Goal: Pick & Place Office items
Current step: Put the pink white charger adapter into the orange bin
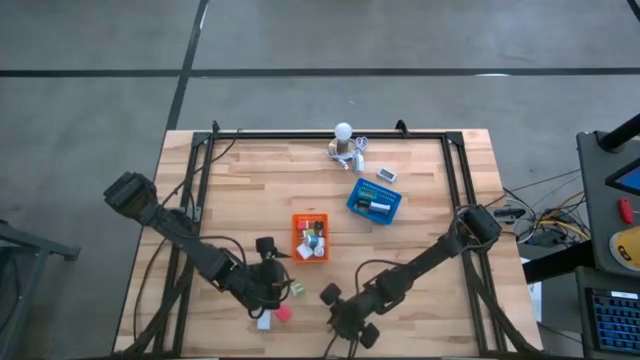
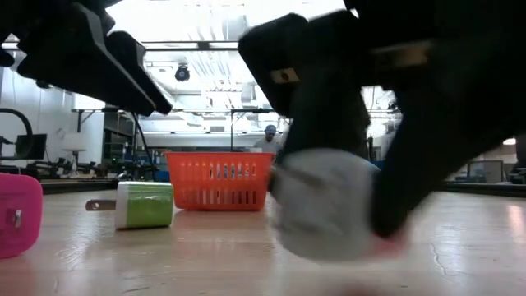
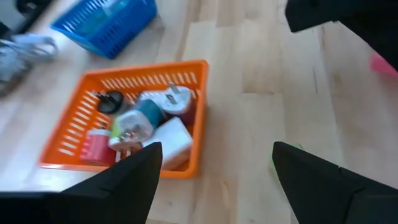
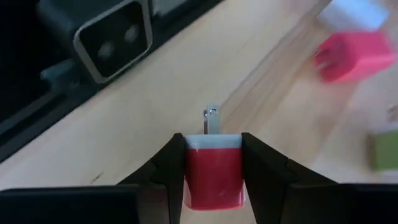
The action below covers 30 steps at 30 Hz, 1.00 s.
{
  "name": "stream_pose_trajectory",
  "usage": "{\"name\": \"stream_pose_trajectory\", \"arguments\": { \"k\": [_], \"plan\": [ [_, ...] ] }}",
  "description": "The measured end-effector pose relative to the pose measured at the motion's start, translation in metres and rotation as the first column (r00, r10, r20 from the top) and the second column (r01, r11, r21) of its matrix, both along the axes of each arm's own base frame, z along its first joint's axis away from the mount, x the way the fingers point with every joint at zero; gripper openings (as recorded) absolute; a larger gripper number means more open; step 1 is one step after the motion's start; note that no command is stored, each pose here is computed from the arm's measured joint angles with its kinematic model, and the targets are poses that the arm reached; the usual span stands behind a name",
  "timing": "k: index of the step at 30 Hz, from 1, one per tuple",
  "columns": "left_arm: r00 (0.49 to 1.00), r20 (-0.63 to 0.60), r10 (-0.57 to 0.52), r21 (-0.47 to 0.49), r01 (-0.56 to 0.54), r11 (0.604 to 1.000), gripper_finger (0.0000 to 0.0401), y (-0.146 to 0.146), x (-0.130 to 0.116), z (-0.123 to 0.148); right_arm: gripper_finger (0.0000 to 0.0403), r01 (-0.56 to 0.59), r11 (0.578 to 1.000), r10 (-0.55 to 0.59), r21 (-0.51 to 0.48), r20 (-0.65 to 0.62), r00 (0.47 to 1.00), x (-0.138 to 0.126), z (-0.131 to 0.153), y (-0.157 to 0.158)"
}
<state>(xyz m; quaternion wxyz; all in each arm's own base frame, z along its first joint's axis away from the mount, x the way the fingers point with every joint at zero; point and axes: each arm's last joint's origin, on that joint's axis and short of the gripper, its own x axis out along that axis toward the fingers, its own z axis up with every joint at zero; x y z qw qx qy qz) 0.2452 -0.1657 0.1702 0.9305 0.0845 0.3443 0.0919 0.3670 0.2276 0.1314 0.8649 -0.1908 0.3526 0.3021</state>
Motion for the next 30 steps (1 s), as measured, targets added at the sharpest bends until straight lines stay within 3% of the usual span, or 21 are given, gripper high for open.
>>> {"name": "stream_pose_trajectory", "arguments": {
  "k": [12,21,30],
  "plan": [
    [0.985,0.146,0.091,0.149,-0.113,0.982,0.0307,-0.007,-0.009,0.005,0.0118,0.068,0.992,-0.099,0.110,0.306,0.947,0.005,0.000,-0.026],
    [0.965,0.223,0.136,0.178,-0.177,0.968,0.0307,-0.009,-0.010,0.008,0.0118,0.111,0.955,-0.247,0.275,0.529,0.812,-0.010,0.003,-0.079],
    [0.959,0.245,0.144,0.175,-0.190,0.966,0.0307,-0.009,-0.009,0.010,0.0118,0.259,0.913,-0.400,0.315,0.573,0.715,-0.003,0.014,-0.141]
  ]
}}
